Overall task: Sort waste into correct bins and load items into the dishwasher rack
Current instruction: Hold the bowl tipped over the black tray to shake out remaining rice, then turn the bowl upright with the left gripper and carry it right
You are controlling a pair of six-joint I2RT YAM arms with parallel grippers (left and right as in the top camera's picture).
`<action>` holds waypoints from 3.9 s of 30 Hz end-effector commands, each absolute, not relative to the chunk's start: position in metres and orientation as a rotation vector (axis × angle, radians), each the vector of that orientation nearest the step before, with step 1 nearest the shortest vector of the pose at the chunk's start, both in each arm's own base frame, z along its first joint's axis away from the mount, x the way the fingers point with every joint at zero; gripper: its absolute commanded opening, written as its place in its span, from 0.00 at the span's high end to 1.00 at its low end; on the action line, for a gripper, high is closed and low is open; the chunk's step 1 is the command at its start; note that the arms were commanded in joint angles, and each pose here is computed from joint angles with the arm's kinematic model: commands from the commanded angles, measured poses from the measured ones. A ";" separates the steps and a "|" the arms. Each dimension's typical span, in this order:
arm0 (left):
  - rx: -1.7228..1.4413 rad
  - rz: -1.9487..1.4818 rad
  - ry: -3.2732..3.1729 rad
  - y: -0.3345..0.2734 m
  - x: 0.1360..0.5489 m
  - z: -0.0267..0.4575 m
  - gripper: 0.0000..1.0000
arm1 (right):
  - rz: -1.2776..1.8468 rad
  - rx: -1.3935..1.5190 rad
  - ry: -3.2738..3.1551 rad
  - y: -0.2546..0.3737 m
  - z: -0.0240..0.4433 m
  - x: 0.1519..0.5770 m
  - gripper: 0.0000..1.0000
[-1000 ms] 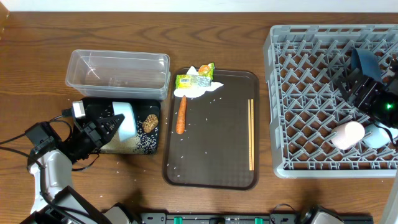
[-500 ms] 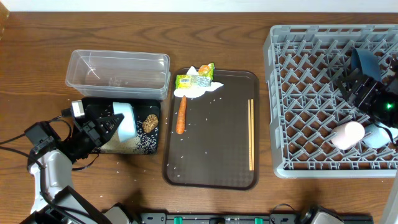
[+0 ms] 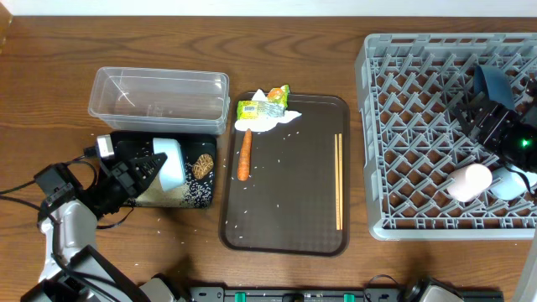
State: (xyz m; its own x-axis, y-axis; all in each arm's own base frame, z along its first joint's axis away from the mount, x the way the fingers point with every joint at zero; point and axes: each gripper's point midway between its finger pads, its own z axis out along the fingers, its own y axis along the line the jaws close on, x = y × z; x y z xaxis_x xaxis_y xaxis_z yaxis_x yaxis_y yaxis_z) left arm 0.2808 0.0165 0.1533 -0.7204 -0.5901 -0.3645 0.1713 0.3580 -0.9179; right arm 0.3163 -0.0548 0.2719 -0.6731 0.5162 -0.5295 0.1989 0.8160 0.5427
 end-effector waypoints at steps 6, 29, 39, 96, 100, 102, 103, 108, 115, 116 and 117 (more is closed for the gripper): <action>-0.298 -1.449 1.900 0.010 0.277 0.151 0.94 | 0.596 0.518 2.296 -0.051 0.273 0.317 0.31; -0.531 -1.410 2.060 0.017 0.277 0.121 0.94 | 0.587 0.520 2.296 -0.052 0.273 0.317 0.31; -0.330 -1.540 1.853 0.004 0.272 0.153 0.94 | 0.585 0.517 2.289 -0.053 0.274 0.319 0.31; -0.328 -1.586 1.869 -0.003 0.277 0.161 0.94 | 0.582 0.528 2.318 -0.051 0.269 0.313 0.29; -0.227 -1.619 1.897 -0.027 0.274 0.170 0.94 | 0.718 0.229 2.279 -0.019 0.284 0.314 0.32; -0.109 -1.622 1.908 -0.046 0.271 0.180 0.94 | 0.782 0.125 2.262 -0.001 0.289 0.312 0.36; -0.044 -1.624 1.911 -0.055 0.270 0.185 0.94 | 0.803 0.091 2.266 0.008 0.289 0.312 0.42; 0.187 -1.644 1.901 -0.091 0.267 0.218 0.94 | 0.885 -0.081 2.300 0.055 0.287 0.309 0.78; 0.319 -1.519 1.806 -0.100 0.283 0.276 0.94 | 1.030 -0.376 2.420 0.144 0.260 0.296 0.92; 0.335 -1.511 1.785 -0.101 0.284 0.285 0.94 | 1.044 -0.401 2.441 0.155 0.255 0.295 0.92; 0.351 -1.509 1.768 -0.103 0.285 0.293 0.94 | 1.071 -0.444 2.459 0.169 0.249 0.293 0.92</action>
